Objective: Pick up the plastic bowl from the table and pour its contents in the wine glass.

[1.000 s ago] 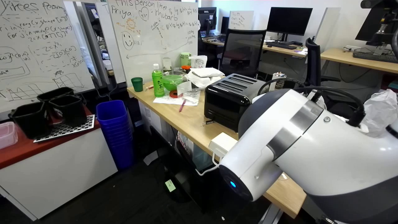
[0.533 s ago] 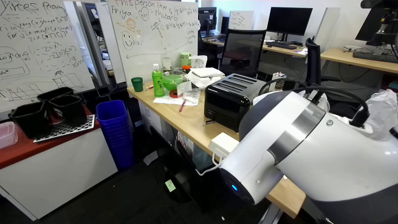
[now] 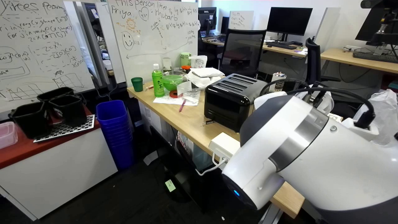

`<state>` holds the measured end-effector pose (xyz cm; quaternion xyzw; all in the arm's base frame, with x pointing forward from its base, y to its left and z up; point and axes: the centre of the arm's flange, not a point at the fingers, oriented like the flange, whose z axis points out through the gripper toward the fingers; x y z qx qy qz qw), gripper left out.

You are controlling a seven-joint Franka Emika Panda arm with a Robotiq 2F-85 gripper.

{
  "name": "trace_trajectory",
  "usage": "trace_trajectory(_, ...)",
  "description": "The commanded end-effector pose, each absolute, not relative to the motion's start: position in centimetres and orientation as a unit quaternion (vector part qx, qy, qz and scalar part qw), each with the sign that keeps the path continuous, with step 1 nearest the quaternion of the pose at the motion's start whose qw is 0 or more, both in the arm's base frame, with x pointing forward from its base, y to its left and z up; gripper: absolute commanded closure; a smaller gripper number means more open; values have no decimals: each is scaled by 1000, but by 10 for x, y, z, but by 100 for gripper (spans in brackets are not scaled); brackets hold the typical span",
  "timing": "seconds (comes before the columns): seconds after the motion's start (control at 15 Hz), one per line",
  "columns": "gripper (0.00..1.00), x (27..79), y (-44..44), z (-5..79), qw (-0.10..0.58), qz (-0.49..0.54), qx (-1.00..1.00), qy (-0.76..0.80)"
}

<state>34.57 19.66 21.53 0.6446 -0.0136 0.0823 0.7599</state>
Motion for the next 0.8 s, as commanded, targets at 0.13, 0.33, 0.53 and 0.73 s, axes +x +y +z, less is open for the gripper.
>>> trace_trajectory(0.13,97,348,201,211,781,92,618,-15)
trace_trajectory(0.33,97,348,201,211,785,92,613,-14)
trace_trajectory(0.53,97,349,202,210,792,93,604,-15)
trace_trajectory(0.73,97,350,202,211,797,94,597,-17)
